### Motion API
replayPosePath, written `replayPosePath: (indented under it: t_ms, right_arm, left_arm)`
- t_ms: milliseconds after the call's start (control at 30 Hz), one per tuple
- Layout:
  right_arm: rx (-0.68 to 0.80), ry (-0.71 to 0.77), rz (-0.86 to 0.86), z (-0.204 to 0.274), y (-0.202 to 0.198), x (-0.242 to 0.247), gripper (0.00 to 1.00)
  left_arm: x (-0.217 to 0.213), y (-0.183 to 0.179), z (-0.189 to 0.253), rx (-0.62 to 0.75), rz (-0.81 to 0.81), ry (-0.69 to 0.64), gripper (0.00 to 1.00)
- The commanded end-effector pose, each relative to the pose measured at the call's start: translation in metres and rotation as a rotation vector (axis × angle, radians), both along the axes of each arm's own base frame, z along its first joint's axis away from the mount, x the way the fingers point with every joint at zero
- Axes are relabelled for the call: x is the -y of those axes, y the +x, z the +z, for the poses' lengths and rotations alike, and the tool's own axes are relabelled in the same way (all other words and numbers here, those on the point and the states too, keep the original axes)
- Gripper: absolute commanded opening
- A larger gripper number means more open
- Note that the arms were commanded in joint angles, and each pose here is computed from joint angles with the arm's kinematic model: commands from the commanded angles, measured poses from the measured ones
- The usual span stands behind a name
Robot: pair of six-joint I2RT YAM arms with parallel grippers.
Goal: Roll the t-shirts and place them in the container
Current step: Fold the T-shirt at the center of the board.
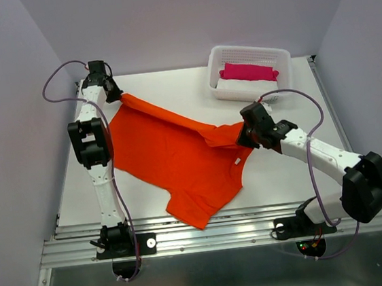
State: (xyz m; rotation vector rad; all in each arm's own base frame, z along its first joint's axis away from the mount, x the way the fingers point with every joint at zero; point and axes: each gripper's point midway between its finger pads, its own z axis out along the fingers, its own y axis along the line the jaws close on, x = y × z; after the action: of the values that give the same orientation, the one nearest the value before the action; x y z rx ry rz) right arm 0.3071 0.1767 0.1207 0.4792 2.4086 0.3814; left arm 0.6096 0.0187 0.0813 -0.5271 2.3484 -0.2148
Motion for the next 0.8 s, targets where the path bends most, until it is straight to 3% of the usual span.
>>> replayPosePath:
  t_ms: [0, 767]
  right_arm:
    - [0.020, -0.005, -0.047, 0.005, -0.008, 0.005, 0.01]
    - [0.076, -0.019, 0.061, 0.019, -0.026, -0.018, 0.01]
  left_arm:
    - [-0.019, -0.003, 0.058, 0.096, 0.032, 0.055, 0.00]
    - [-0.020, -0.013, 0.035, 0.032, 0.039, 0.057, 0.00]
